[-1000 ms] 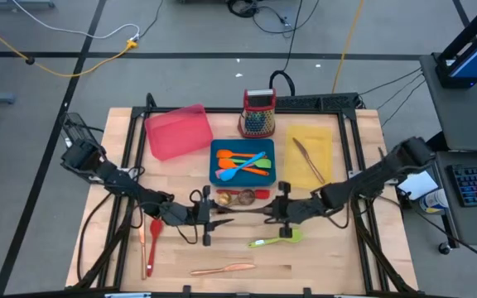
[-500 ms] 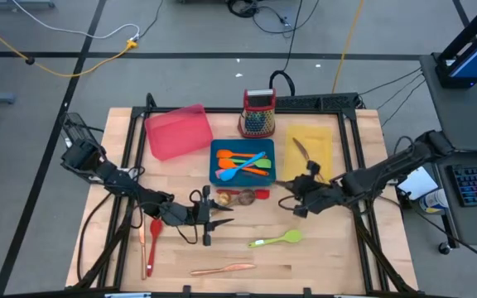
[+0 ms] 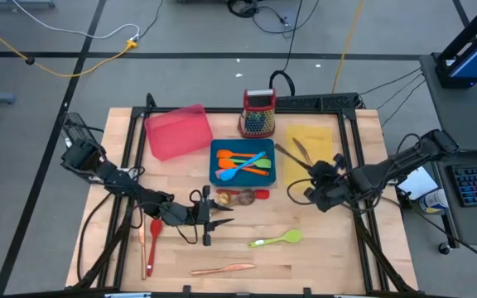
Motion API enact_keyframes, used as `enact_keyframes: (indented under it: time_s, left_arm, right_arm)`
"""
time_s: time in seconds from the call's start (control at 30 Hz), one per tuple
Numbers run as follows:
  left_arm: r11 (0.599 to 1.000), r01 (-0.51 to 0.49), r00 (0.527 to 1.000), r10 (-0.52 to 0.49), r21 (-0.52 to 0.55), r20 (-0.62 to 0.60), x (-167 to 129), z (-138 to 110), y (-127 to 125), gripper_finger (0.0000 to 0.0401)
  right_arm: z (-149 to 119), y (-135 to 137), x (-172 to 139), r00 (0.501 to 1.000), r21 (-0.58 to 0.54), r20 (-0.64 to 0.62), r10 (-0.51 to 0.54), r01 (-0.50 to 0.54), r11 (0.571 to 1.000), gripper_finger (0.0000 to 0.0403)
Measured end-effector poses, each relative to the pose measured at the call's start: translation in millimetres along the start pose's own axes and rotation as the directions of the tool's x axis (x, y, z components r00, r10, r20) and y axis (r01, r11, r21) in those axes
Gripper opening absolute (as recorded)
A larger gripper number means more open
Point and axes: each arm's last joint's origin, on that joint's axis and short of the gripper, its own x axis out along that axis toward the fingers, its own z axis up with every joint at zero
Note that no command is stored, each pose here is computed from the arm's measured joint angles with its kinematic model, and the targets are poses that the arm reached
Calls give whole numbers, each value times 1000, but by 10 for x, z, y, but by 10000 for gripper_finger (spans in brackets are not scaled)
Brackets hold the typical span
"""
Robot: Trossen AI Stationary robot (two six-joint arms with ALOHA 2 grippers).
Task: Pick & Place Kitchen Items
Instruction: Put the black table knife into the yellow bin
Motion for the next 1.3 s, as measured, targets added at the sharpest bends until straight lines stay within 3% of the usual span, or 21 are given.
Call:
enact_keyframes:
  time_s: [0.27, 0.47, 0.87, 1.3]
  left_arm:
    - [1000, 0, 1000, 0, -2, 1, 0, 0, 0, 134]
    - [1000, -1, 1000, 1, -2, 2, 2, 2, 3, 134]
    - [1000, -2, 1000, 2, -3, 3, 3, 2, 7, 134]
    - [1000, -17, 1000, 17, 1, 2, 23, 1, 46, 134]
  right_arm:
    - [-327, -93, 217, 994, 214, -61, -93, 104, 971, 74]
    - [-541, -121, 378, 992, 301, -70, -107, 124, 946, 81]
    - [-640, -73, 638, 998, 376, -52, -20, 38, 926, 81]
    - [-541, -216, 859, 956, 313, -280, 81, 11, 950, 84]
